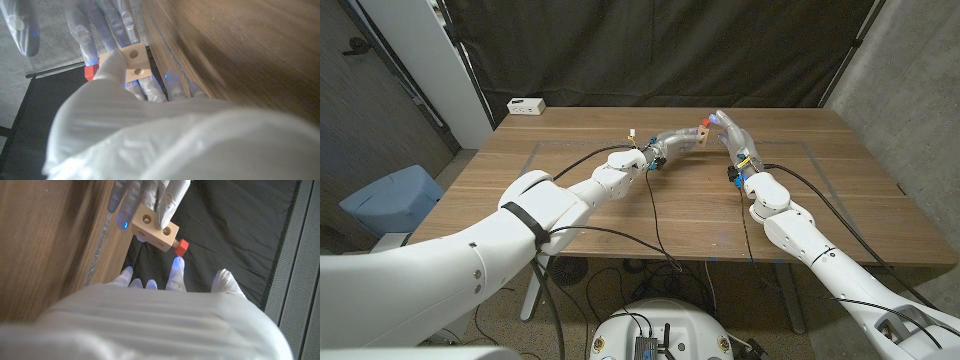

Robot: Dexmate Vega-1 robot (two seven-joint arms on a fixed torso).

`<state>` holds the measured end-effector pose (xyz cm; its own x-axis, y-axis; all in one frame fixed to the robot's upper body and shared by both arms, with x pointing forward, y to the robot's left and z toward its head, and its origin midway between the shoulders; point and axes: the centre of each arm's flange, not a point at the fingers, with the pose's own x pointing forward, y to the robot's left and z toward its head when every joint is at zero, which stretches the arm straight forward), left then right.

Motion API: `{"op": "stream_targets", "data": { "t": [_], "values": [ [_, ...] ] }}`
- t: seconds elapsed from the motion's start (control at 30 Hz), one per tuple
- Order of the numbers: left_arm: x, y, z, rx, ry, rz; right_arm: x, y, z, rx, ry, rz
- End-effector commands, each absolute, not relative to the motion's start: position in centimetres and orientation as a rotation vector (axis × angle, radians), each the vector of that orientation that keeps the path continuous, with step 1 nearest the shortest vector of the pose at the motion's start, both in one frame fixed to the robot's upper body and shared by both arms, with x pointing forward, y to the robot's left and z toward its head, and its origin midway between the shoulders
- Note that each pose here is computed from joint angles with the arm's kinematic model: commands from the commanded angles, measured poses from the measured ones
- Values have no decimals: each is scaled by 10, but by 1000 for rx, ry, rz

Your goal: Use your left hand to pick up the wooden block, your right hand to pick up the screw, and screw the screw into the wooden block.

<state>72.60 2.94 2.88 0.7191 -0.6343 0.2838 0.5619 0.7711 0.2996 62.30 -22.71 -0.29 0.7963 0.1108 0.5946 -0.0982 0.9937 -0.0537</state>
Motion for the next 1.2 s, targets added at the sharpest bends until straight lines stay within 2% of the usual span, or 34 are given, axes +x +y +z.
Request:
{"op": "stream_targets", "data": {
  "t": [0.03, 1.2],
  "values": [
    [727, 28, 30, 201, -377, -662, 626, -229, -4, -16, -632, 109],
    [720, 25, 26, 208, -419, -707, 619, -242, -5, -20, -633, 77]
  ]
}}
